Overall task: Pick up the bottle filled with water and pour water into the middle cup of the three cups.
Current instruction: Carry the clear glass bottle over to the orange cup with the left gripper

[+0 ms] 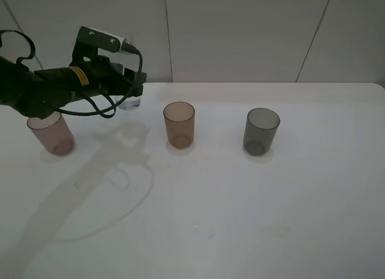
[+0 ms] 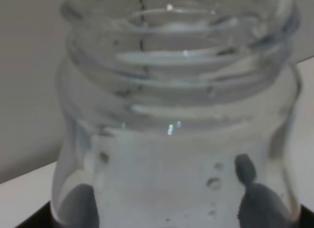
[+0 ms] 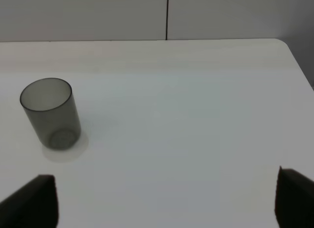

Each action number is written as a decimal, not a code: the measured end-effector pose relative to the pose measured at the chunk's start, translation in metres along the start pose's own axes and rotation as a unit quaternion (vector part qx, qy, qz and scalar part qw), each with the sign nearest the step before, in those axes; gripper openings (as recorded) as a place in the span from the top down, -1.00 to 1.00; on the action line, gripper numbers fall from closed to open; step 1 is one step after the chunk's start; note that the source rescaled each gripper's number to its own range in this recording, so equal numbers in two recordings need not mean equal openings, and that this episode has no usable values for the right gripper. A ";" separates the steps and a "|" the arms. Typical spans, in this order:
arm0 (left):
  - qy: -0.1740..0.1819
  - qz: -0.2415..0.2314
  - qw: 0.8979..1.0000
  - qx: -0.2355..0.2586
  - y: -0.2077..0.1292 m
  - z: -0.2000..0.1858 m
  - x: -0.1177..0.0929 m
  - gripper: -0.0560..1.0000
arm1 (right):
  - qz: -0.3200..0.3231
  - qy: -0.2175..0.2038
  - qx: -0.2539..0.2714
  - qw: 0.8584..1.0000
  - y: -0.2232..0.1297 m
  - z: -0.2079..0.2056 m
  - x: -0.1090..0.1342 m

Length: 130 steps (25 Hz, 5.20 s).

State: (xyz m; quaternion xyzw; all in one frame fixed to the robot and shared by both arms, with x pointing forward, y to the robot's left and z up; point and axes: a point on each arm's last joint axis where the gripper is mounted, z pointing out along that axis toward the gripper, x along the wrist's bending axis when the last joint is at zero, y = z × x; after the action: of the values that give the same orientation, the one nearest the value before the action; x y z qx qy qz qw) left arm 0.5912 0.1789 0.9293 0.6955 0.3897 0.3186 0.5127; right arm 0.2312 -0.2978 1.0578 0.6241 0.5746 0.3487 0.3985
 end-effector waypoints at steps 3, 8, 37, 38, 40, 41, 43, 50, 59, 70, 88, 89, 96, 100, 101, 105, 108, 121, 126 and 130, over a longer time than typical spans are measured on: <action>-0.002 0.026 0.999 0.022 0.021 -0.011 -0.010 0.86 | 0.000 0.000 0.000 1.000 0.000 0.000 0.000; -0.001 0.116 0.990 0.084 0.046 -0.030 -0.021 0.86 | 0.000 0.000 0.000 1.000 0.000 0.000 0.000; -0.052 0.406 0.862 0.299 0.035 -0.025 -0.059 0.86 | 0.000 0.000 0.000 1.000 0.000 0.000 0.000; -0.054 0.410 0.860 0.298 0.034 -0.025 -0.060 0.86 | 0.000 0.000 0.000 1.000 0.000 0.000 0.000; -0.056 0.416 0.856 0.301 0.032 -0.023 -0.060 0.86 | 0.000 0.000 0.000 1.000 0.000 0.000 0.000; -0.058 0.419 0.854 0.303 0.030 -0.023 -0.061 0.86 | 0.000 0.000 0.000 1.000 0.000 0.000 0.000; -0.058 0.426 0.847 0.312 0.027 -0.021 -0.062 0.86 | 0.000 0.000 0.000 1.000 0.000 0.000 0.000; -0.047 0.467 0.814 0.343 0.028 -0.001 -0.072 0.86 | 0.000 0.000 0.000 1.000 0.000 0.000 0.000; -0.056 0.501 0.795 0.336 0.026 0.013 -0.089 0.86 | 0.000 0.000 0.000 1.000 0.000 0.000 0.000; -0.061 0.548 0.766 0.331 0.024 0.018 -0.088 0.86 | 0.000 0.000 0.000 1.000 0.000 0.000 0.000; -0.071 0.634 0.709 0.301 0.031 0.022 -0.087 0.86 | 0.000 0.000 0.000 1.000 0.000 0.000 0.000; -0.071 0.637 0.707 0.300 0.031 0.022 -0.087 0.86 | 0.000 0.000 0.000 1.000 0.000 0.000 0.000; -0.063 0.646 0.704 0.289 0.039 0.027 -0.087 0.86 | 0.000 0.000 0.000 1.000 0.000 0.000 0.000; -0.062 0.648 0.703 0.287 0.040 0.028 -0.087 0.86 | 0.000 0.000 0.000 1.000 0.000 0.000 0.000; -0.062 0.648 0.703 0.287 0.040 0.028 -0.087 0.86 | 0.000 0.000 0.000 1.000 0.000 0.000 0.000; -0.061 0.652 0.700 0.286 0.040 0.029 -0.087 0.86 | 0.000 0.000 0.000 1.000 0.000 0.000 0.000; -0.060 0.661 0.693 0.283 0.041 0.029 -0.087 0.86 | 0.000 0.000 0.000 1.000 0.000 0.000 0.000; -0.053 0.710 0.651 0.264 0.046 0.031 -0.085 0.86 | 0.000 0.000 0.000 1.000 0.000 0.000 0.000; -0.051 0.721 0.641 0.259 0.047 0.031 -0.085 0.86 | 0.000 0.000 0.000 1.000 0.000 0.000 0.000; -0.050 0.732 0.630 0.254 0.048 0.032 -0.085 0.86 | 0.000 0.000 0.000 1.000 0.000 0.000 0.000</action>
State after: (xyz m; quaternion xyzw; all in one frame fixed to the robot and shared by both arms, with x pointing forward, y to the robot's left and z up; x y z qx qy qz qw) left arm 0.5864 0.0819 0.9632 0.8697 -0.2080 0.4426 -0.0672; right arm 0.2312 -0.2978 1.0578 0.6241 0.5746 0.3487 0.3985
